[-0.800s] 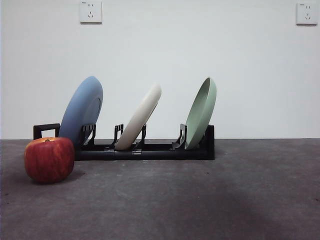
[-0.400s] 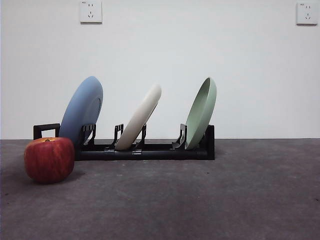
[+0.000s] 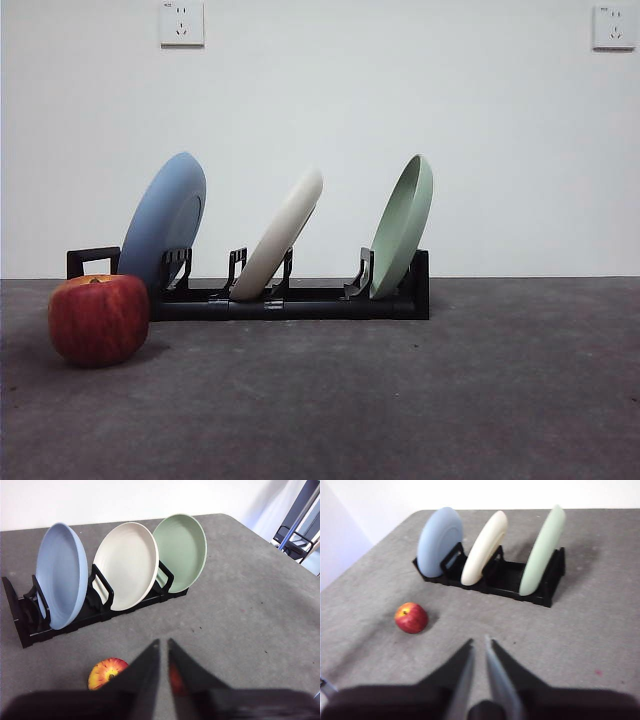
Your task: Take the yellow plate from the plate rack,put the plate on the table,take the apple from the table,put the apple in the plate
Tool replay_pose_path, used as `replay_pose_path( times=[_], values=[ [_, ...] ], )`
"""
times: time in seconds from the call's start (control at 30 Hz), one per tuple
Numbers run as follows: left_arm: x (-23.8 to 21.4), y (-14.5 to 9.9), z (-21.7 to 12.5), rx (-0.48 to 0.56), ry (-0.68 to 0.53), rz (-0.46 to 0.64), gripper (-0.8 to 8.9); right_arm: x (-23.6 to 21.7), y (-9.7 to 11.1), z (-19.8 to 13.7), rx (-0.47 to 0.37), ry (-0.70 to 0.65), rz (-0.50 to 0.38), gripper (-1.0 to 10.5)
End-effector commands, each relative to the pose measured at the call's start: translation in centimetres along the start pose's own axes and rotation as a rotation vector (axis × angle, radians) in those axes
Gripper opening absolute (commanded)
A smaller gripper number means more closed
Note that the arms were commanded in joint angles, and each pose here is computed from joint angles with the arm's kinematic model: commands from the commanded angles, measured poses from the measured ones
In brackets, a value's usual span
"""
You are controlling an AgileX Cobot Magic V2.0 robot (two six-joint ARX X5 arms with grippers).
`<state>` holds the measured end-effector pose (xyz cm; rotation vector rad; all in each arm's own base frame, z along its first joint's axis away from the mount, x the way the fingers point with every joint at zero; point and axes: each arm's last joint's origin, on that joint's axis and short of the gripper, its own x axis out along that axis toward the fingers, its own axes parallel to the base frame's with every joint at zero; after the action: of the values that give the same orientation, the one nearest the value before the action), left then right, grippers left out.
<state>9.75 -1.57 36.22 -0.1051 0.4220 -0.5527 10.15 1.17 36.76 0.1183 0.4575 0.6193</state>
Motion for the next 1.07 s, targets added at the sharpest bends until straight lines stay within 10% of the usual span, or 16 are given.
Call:
replay_pose_path(
  times=[0.03,0.1,0.6,1.07],
  values=[
    [0.1,0.0,0.1,0.007,0.002,-0.025,4.10,0.0,0.0,0.1,-0.010,-0.003,0.021,4.0],
    [0.3,0.0,0.1,0.008,0.001,-0.054,5.79,0.1,0.0,0.1,-0.002,0.001,0.029,5.3],
    [3.3,0.7,1.6,0.042,0.001,-0.186,5.76,0.7,-0.4,0.1,0.029,0.038,0.042,5.7],
    [15.4,-0.1,3.7,0.194,-0.048,-0.250,5.75,1.3,-0.9,-0.1,0.068,0.085,0.046,5.7]
  ],
)
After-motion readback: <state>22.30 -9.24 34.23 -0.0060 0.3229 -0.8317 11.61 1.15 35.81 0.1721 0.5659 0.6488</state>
